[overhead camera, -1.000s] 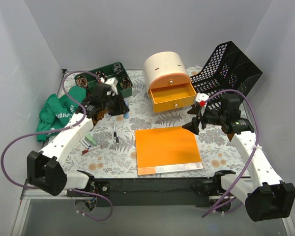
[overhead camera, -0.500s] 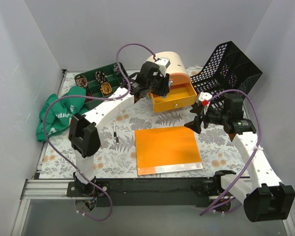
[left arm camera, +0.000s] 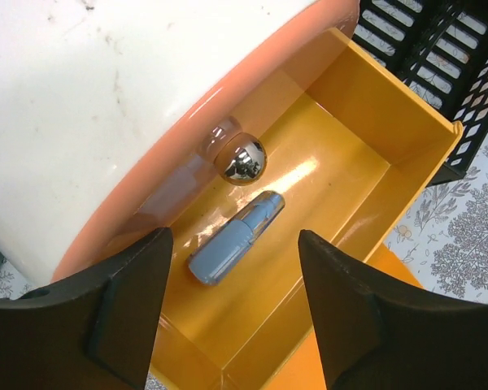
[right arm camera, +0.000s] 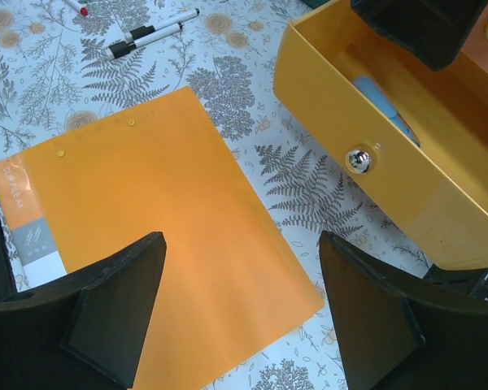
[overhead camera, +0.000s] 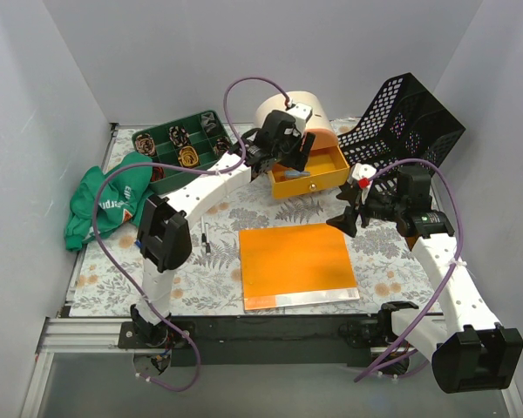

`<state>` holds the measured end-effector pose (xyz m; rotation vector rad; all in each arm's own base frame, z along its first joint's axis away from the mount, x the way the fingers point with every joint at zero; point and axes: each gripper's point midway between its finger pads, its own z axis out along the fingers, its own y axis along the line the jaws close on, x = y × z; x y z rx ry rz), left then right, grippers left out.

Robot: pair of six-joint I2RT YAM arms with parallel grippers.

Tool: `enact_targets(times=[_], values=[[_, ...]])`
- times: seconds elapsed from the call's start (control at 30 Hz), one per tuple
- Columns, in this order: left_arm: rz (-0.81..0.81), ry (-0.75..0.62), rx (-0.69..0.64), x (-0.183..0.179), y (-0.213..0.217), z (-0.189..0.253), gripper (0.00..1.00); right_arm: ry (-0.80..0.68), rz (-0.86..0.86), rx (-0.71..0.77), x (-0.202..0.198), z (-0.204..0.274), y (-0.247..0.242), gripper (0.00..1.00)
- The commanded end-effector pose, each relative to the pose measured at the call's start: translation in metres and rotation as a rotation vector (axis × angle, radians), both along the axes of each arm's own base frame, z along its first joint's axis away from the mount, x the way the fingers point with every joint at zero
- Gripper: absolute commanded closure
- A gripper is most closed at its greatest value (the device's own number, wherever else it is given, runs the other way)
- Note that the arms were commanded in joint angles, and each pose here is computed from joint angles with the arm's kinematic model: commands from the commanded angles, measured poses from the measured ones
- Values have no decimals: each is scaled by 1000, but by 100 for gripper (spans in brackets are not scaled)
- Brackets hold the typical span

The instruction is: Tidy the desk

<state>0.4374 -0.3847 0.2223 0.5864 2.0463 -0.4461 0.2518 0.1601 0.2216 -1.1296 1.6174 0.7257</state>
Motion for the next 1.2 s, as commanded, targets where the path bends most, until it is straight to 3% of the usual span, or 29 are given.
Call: enact_targets(times=[0.0,0.1,0.23,0.43,0.47,0.5,0.6,0.8,0.93,1.07,1.13,1.17], values=[[11,-100,-98,-8,10,65,36,-17,33,14,-4,1,2,15],[13,-136,-147,-22,21,89,36,-19,80,29,-11,1,6,15],[50,-199,-196,-53,57,111,27,-1,187,76,-28,0,16,16],[228,-262,-244,-116,154,106,2,78,278,70,-38,-8,39,16],[250,-305,-293,-133,174,124,2,80,321,52,-44,-6,53,17],[275,-284,-269,-141,187,104,2,87,334,31,-45,-8,60,17],[374,-313,-326,-170,229,106,2,122,391,-55,-51,-17,94,18],[469,-391,-524,-214,280,124,2,280,424,-170,-53,-32,181,21],[497,-428,-579,-228,298,128,2,328,357,-219,-34,-39,256,21],[522,-434,-578,-235,309,126,2,385,319,-223,-41,-45,325,20],[528,-433,-572,-239,314,124,2,420,242,-253,-35,-68,349,19],[531,-433,-568,-240,315,122,2,385,246,-220,-37,-53,369,19]])
